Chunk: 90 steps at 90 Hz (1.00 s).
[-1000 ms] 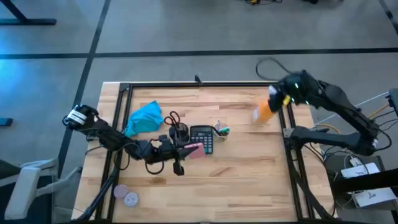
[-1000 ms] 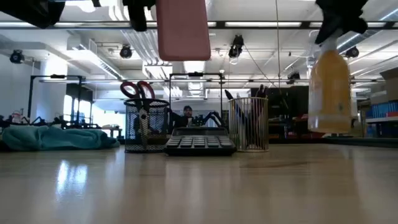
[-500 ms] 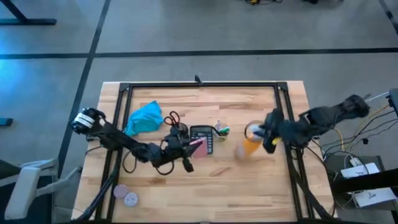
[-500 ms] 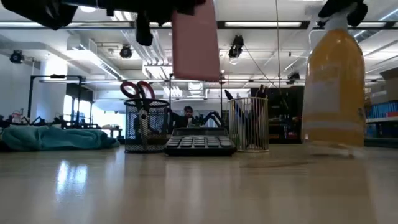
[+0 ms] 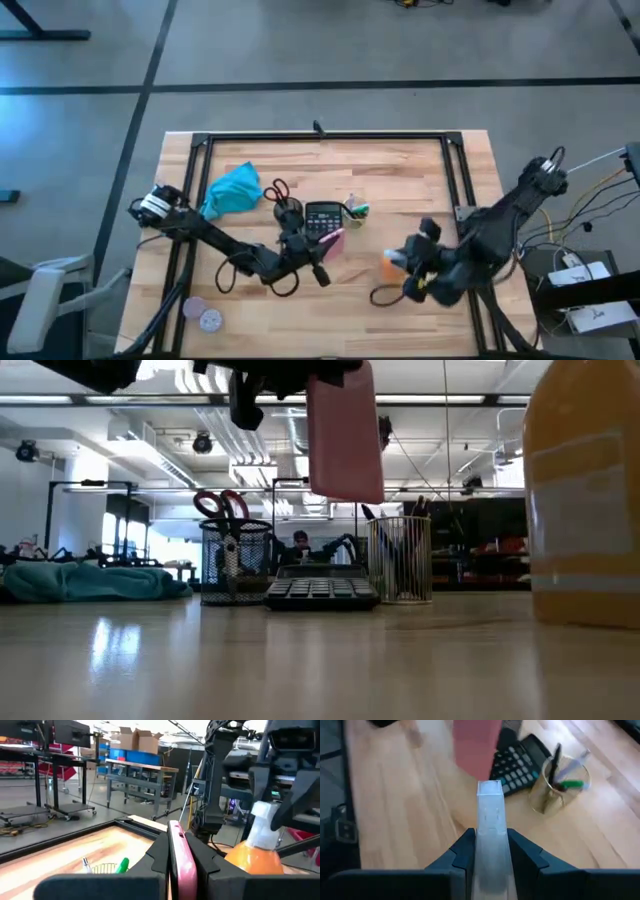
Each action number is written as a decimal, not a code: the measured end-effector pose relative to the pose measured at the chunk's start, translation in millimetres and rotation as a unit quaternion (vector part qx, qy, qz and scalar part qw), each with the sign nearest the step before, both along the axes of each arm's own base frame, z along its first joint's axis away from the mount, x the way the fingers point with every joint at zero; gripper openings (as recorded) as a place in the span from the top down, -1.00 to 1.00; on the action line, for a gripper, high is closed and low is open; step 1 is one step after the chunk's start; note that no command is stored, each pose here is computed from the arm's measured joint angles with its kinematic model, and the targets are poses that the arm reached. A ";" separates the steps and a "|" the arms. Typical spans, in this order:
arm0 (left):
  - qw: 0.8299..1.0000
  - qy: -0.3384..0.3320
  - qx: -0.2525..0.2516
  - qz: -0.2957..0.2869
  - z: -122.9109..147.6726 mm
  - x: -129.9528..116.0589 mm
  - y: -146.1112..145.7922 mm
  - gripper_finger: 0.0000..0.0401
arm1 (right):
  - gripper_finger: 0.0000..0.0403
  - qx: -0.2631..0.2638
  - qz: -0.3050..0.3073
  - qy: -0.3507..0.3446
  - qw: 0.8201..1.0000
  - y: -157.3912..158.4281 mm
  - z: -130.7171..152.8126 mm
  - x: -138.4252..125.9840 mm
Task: Apply microfiber cloth
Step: Spray the back and front of the cellphone with the orange spray bottle
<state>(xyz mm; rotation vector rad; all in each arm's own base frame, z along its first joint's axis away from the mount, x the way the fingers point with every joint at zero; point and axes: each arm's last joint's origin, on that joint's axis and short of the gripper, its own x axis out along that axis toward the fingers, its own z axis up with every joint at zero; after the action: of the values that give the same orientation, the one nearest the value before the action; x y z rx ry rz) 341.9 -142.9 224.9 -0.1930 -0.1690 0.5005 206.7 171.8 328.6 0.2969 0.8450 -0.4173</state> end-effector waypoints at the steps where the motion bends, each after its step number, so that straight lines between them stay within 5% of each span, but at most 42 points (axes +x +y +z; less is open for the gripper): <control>1: 1.000 0.000 0.000 -0.001 0.1 -0.3 -0.6 0.94 | 0.67 0.001 -0.005 0.001 1.000 1.8 0.6 1.2; 28: 1.000 -0.008 -0.012 -0.014 0.9 -4.3 -9.2 0.94 | 0.66 0.028 -0.068 0.027 0.997 46.4 10.7 31.1; 43: 1.000 -0.006 -0.011 -0.016 0.7 -4.8 -10.4 0.94 | 0.26 0.031 -0.084 0.033 0.995 58.4 13.4 42.5; 69: 0.999 0.016 0.013 -0.027 -2.5 -7.1 -15.7 0.94 | 0.05 -0.032 0.043 0.042 0.998 61.5 42.9 37.5; 90: 0.998 0.040 0.030 -0.042 -6.6 -11.3 -25.4 0.94 | 0.04 -0.023 0.222 0.102 0.969 68.5 62.9 2.2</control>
<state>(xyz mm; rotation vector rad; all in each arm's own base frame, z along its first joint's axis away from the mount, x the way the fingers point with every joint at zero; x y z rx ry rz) 330.6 -168.3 218.3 -0.1206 -0.0980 0.4182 208.9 240.3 391.5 0.0145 1.0692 -0.0468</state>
